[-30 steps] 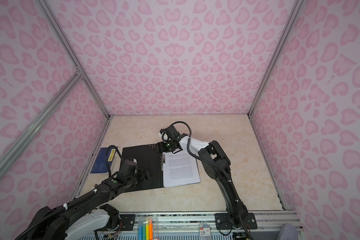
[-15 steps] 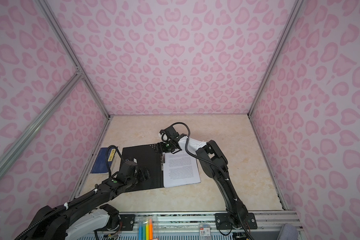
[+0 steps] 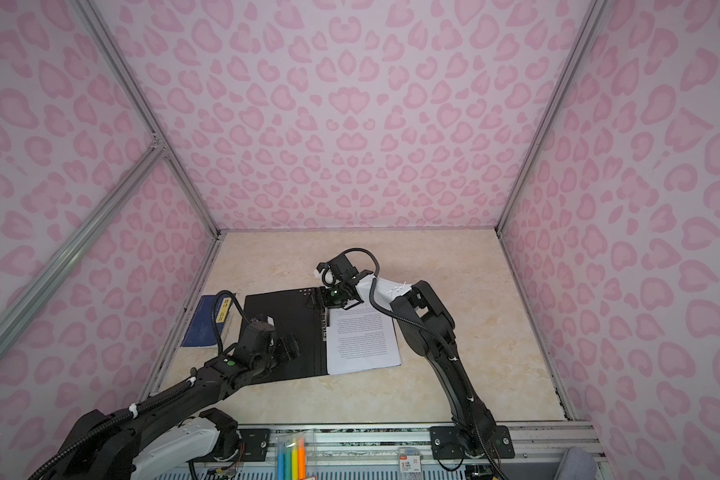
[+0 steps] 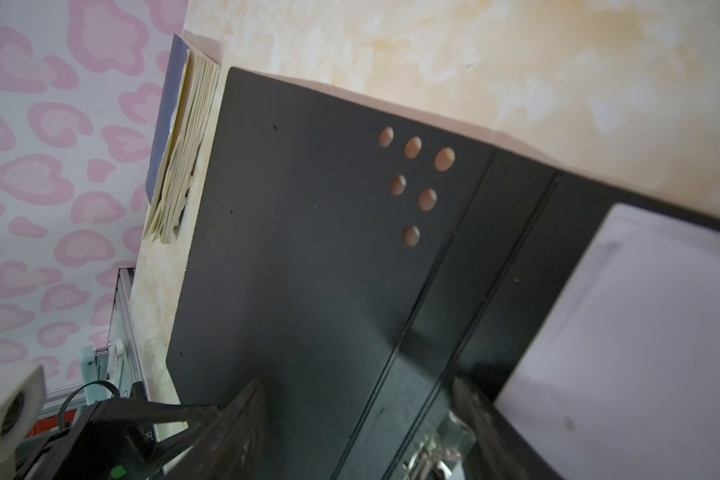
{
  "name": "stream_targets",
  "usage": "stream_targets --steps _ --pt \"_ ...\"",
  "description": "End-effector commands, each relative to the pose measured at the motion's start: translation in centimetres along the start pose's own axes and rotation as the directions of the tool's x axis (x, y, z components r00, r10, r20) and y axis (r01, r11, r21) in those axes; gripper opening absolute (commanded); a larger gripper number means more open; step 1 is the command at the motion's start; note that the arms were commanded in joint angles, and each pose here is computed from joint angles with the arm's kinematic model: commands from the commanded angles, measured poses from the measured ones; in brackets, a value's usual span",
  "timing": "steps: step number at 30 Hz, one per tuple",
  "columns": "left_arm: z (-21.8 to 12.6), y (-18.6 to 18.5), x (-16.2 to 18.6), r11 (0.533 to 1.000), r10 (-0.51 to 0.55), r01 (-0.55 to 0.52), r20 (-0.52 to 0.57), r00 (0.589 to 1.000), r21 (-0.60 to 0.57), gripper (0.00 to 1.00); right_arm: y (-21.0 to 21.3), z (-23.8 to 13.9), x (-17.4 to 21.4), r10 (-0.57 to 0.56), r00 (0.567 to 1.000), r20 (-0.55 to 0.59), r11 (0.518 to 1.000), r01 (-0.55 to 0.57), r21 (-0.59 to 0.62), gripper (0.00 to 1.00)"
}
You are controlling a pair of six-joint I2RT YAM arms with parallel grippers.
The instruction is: Put the files into the folder
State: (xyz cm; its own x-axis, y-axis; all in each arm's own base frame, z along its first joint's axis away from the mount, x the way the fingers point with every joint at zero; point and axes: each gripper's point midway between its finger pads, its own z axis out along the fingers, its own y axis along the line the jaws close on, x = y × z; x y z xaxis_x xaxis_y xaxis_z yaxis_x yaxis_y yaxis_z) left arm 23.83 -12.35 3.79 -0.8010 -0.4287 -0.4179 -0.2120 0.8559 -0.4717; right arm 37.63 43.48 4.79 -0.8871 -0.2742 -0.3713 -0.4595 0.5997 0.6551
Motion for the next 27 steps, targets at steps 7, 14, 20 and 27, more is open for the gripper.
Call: stream_targets --steps 7,14,20,27 --pt "-2.2 -0.9 -1.6 1.000 -0.007 0.005 0.057 0.998 0.024 0.86 3.6 -2.6 0.0 -0.017 0.999 0.036 0.994 0.021 -0.112 0.69" --pt "-4.3 -1.7 -3.2 0.999 0.013 -0.018 0.114 0.993 0.044 0.86 5.1 -4.3 4.4 -0.008 1.000 0.002 0.992 0.008 -0.128 0.68" --pt "-4.9 -3.6 -4.6 0.997 0.047 -0.053 0.110 0.993 0.052 0.83 5.5 -6.2 5.2 0.017 1.000 0.016 0.998 -0.016 -0.054 0.65" --pt "-3.3 -5.3 -5.9 0.996 0.073 -0.077 0.077 0.994 0.045 0.59 4.5 -7.5 4.5 0.136 0.988 0.076 0.982 -0.145 0.124 0.45"
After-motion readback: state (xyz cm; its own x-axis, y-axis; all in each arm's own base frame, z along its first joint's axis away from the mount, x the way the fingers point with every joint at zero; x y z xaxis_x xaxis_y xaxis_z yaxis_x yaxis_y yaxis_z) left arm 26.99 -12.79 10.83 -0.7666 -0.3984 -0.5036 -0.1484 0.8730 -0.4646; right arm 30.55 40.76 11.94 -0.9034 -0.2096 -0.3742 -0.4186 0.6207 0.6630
